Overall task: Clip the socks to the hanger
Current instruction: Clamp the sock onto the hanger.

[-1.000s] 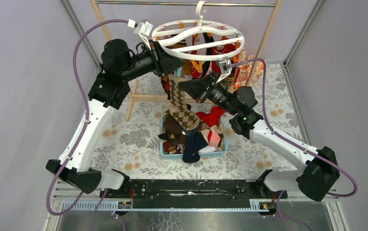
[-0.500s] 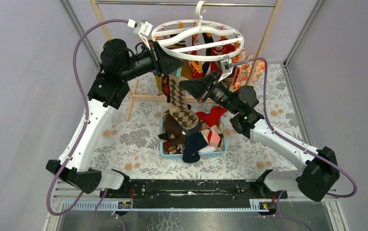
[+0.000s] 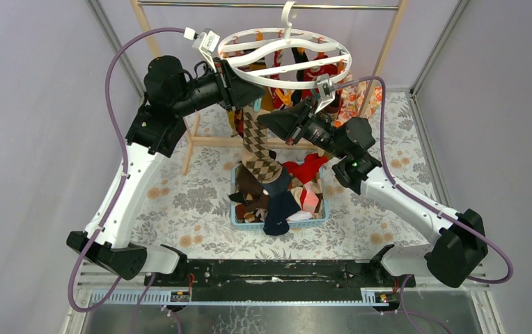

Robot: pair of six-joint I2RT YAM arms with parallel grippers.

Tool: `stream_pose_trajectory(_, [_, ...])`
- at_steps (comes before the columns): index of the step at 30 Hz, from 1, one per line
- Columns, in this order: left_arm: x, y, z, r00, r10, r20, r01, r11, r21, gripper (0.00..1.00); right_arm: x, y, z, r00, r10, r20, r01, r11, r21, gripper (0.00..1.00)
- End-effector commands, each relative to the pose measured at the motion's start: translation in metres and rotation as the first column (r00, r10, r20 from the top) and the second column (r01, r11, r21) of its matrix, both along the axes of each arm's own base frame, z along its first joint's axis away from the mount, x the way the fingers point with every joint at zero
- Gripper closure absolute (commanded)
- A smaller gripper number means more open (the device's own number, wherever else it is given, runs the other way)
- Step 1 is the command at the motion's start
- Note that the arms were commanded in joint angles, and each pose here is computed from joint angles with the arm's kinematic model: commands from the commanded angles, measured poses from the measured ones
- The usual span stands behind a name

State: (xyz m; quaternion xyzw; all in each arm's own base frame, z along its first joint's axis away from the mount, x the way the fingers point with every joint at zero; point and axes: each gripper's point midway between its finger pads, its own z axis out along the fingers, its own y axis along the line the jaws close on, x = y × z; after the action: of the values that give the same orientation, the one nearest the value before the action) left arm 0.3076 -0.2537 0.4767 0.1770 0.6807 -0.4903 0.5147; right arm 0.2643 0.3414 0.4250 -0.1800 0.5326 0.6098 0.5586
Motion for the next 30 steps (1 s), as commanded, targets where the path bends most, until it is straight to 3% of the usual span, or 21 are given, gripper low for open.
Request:
stream_pose_trajectory(1, [-0.009, -0.001, 0.020, 0.996, -0.046, 0.080, 0.048, 0.999, -0.023, 1.00, -0.008, -0.008, 0.038, 0.996, 0.016, 0.083, -0.022, 0.998, 0.067, 1.00])
stream_pose_trajectory(10, [-0.013, -0.002, 0.022, 0.994, -0.066, 0.085, 0.068, 0.997, -0.024, 1.00, 0.002, -0.017, 0.042, 0.997, -0.046, 0.069, 0.038, 0.992, 0.120, 1.00])
stream_pose_trajectory(18, [-0.013, -0.001, 0.024, 0.993, -0.063, 0.104, 0.066, 0.998, -0.019, 1.00, -0.005, -0.018, 0.051, 0.996, -0.011, 0.087, -0.001, 0.991, 0.132, 1.00])
stream_pose_trajectory(22, [-0.009, 0.003, 0.026, 0.991, -0.029, 0.134, 0.031, 0.999, -0.014, 0.95, -0.005, -0.016, 0.051, 0.996, 0.000, 0.088, -0.011, 0.992, 0.127, 1.00])
stream_pose_trajectory(26, [-0.010, 0.004, 0.026, 0.989, -0.025, 0.145, 0.026, 1.000, -0.007, 0.73, -0.003, -0.015, 0.052, 0.996, -0.001, 0.086, -0.010, 0.992, 0.128, 1.00])
stream_pose_trajectory(28, [-0.011, 0.005, 0.025, 0.989, -0.021, 0.147, 0.022, 1.000, -0.003, 0.55, -0.001, -0.015, 0.053, 0.996, -0.010, 0.083, -0.001, 0.991, 0.132, 1.00])
stream_pose_trajectory(30, [-0.011, 0.006, 0.026, 0.989, -0.014, 0.150, 0.015, 1.000, -0.002, 0.44, 0.000, -0.017, 0.054, 0.996, -0.021, 0.082, 0.010, 0.990, 0.137, 0.99])
